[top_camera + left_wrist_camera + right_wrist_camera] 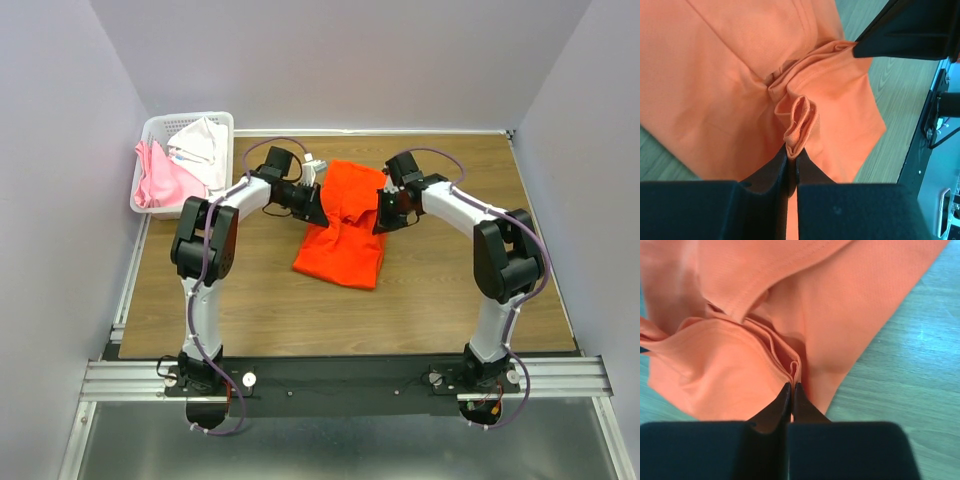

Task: Fold and stack the t-shirts
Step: Fold the tshirt

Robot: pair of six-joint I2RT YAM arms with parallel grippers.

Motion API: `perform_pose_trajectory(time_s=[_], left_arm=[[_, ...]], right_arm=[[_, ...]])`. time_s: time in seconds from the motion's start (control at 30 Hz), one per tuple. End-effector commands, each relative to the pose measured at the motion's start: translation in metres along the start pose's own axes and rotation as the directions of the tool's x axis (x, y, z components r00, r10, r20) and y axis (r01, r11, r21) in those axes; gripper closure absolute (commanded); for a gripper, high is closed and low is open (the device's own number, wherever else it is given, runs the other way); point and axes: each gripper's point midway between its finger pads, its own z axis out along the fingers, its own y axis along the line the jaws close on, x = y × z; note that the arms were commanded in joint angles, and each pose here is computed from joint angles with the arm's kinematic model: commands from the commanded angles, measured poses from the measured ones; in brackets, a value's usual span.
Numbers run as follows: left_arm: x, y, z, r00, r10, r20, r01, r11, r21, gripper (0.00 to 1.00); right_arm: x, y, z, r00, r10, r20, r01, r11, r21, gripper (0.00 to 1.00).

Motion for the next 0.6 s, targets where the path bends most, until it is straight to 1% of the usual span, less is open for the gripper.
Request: perform_pose_trajectory(time_s=[0.0, 0.23, 0.33, 0.5, 0.57], left_arm=[[-0.007, -0.008, 0.007, 0.999, 0.034, -0.006, -0.034, 0.998, 0.053, 0.91], [-0.014, 0.004, 0.013, 0.999, 0.026, -0.019, -0.026, 0.999, 0.030, 0.93], [-0.011, 0.016, 0.014, 0.999, 0.004, -0.032, -0.005, 1.000, -0.030, 0.96], [-0.005, 0.024, 0.016, 0.999, -0.033, -0.035, 0.030, 0.997, -0.074, 0.96], [-0.004, 0.031, 0.016, 0.998, -0.059, -0.032, 0.055, 0.992, -0.111, 0.96]], right_arm=[[0.006, -0.008, -0.010, 1.000, 0.012, 0.007, -0.012, 0.999, 0.050, 0.99], [0.008, -0.014, -0.018, 0.999, 0.027, 0.029, -0.029, 0.996, 0.086, 1.00], [0.008, -0.015, -0.018, 0.999, 0.029, 0.030, -0.032, 0.995, 0.095, 1.00], [0.009, -0.019, -0.015, 0.999, 0.029, 0.024, -0.031, 0.993, 0.111, 1.00], [0.011, -0.021, -0.010, 1.000, 0.028, 0.013, -0.030, 0.993, 0.116, 1.00]])
